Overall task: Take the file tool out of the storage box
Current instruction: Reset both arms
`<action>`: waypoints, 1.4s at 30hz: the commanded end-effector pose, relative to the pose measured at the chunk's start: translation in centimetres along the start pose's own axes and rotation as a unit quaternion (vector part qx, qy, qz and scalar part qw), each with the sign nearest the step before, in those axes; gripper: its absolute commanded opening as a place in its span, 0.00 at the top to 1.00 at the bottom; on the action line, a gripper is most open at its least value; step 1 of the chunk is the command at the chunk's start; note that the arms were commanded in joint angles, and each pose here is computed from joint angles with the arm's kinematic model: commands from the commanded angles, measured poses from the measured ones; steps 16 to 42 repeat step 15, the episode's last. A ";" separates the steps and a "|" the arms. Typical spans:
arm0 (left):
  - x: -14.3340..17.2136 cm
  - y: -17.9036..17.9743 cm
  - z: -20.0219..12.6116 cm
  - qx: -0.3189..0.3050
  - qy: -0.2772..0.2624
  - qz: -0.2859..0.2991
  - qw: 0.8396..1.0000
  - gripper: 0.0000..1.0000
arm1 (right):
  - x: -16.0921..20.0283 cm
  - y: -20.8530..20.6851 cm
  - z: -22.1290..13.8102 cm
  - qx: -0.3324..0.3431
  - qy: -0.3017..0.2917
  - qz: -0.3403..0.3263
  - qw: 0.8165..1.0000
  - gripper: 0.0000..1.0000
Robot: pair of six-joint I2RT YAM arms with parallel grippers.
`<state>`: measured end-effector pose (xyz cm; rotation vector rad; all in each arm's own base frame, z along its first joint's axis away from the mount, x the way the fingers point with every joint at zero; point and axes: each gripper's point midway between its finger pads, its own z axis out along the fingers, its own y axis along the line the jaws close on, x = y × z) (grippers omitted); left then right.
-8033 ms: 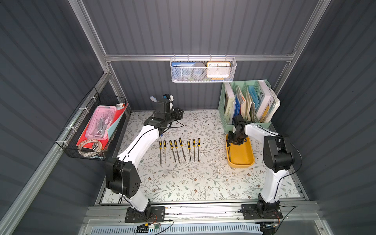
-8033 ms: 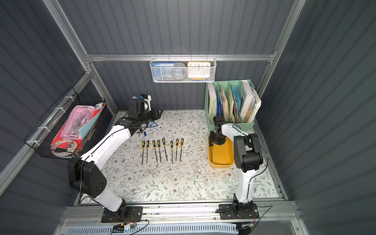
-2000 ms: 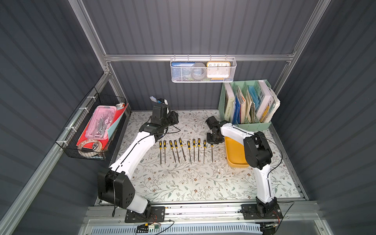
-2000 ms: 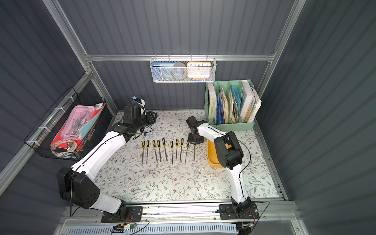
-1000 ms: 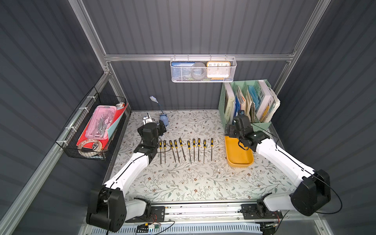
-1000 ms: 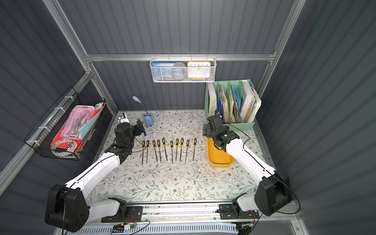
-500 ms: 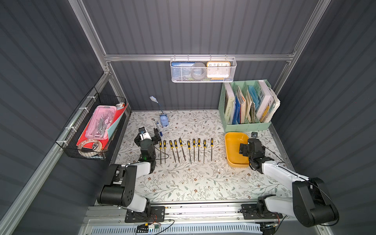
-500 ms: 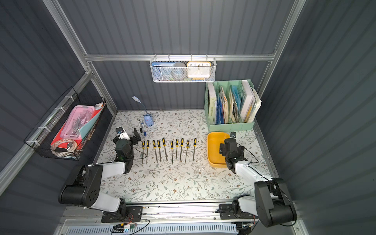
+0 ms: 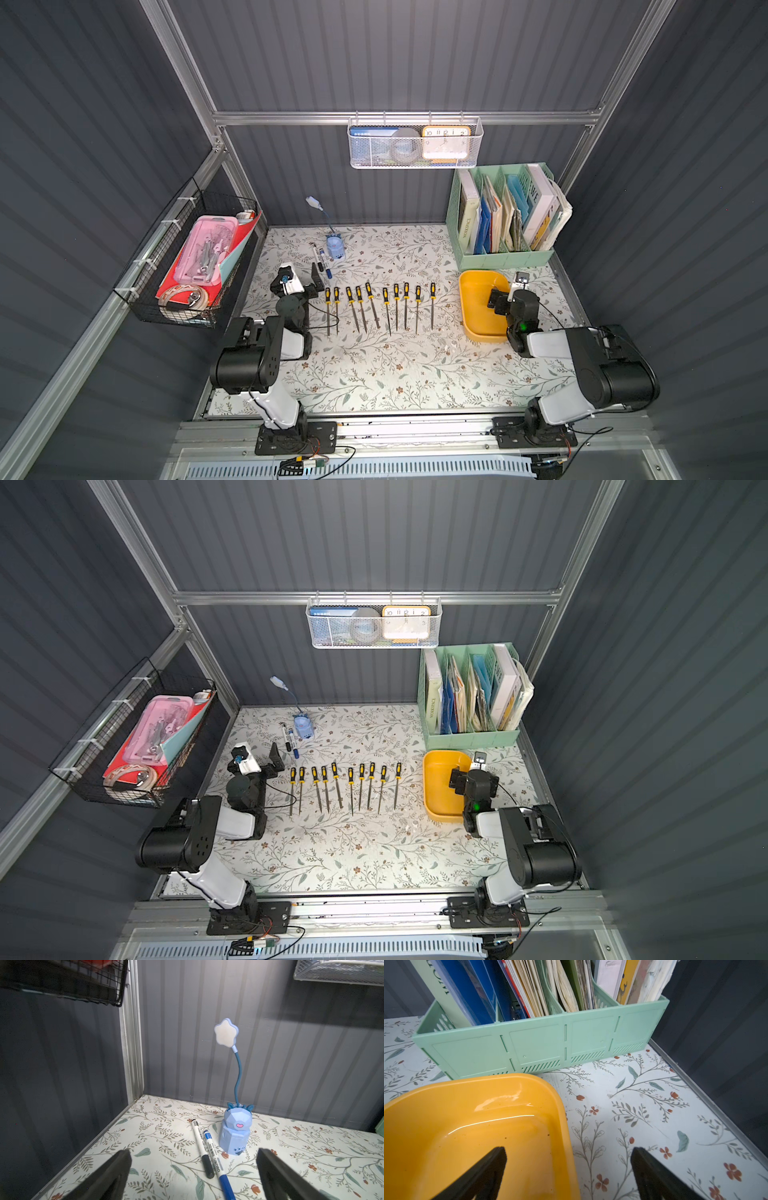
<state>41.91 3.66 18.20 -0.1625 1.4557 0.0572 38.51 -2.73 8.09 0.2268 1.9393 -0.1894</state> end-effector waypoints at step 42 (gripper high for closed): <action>-0.7 0.8 1.6 -0.022 -0.001 -0.009 1.000 0.00 | -1.9 -0.1 0.1 0.001 -0.045 0.018 0.999 0.01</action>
